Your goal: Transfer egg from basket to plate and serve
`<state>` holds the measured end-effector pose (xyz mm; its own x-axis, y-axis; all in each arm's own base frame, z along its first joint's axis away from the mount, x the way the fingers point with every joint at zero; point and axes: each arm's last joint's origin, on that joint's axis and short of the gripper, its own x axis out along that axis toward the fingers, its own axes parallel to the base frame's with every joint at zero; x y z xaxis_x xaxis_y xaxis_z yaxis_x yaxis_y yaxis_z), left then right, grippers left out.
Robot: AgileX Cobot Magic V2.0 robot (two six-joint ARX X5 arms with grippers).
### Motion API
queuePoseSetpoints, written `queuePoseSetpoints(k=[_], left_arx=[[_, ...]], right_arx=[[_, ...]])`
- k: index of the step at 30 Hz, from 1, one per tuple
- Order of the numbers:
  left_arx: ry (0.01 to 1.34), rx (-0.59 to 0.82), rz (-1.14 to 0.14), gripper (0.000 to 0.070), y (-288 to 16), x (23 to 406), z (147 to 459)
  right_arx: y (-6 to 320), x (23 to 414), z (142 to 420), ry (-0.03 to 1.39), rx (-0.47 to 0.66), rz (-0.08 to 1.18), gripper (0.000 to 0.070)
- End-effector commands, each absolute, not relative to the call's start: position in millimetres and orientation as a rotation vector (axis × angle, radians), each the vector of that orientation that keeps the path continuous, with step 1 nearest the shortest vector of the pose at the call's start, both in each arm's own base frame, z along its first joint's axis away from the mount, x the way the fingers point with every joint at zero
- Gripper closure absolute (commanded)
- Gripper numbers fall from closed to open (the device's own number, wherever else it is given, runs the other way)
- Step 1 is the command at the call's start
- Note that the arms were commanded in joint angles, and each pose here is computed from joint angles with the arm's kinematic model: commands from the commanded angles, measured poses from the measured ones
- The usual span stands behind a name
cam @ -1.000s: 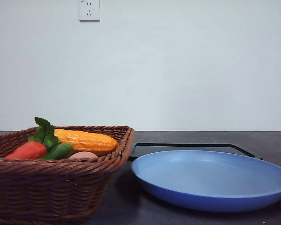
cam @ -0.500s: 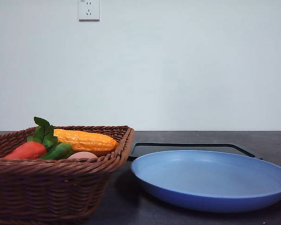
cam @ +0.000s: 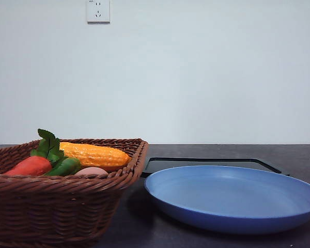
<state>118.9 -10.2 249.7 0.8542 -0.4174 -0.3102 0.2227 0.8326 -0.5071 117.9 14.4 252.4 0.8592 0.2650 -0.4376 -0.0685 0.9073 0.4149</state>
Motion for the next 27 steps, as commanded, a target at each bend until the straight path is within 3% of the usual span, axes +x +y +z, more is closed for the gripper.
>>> queuePoseSetpoints(k=[1,9,14,16,18,21,24,27], left_arx=[[0.426,-0.434,-0.409,0.0700,-12.2,123.2,261.0],[0.662,-0.357,-0.561,0.0700,-26.0,143.7,287.8],[0.763,-0.332,-0.634,0.0700,-39.8,153.0,288.1],[0.783,-0.326,-0.655,0.0688,-44.0,154.8,286.0],[0.799,-0.320,-0.674,0.0627,-48.0,155.8,284.4],[0.809,-0.319,-0.690,0.0479,-51.6,156.2,283.7],[0.804,-0.342,-0.685,0.0367,-52.5,157.3,284.8],[0.792,-0.357,-0.682,0.0340,-52.7,158.4,286.1]], right_arx=[[16.0,124.2,258.2,0.547,0.345,0.222,0.0700],[22.4,148.0,259.2,0.841,0.333,0.365,0.0700],[24.3,157.6,247.0,0.972,0.355,0.388,0.0700],[24.5,160.6,242.5,1.010,0.360,0.381,0.0666],[25.1,164.9,237.9,1.041,0.364,0.377,0.0576],[26.6,172.4,230.8,1.076,0.353,0.369,0.0452],[29.5,180.9,219.7,1.118,0.345,0.360,0.0432],[35.0,189.7,207.3,1.157,0.336,0.374,0.0432]])
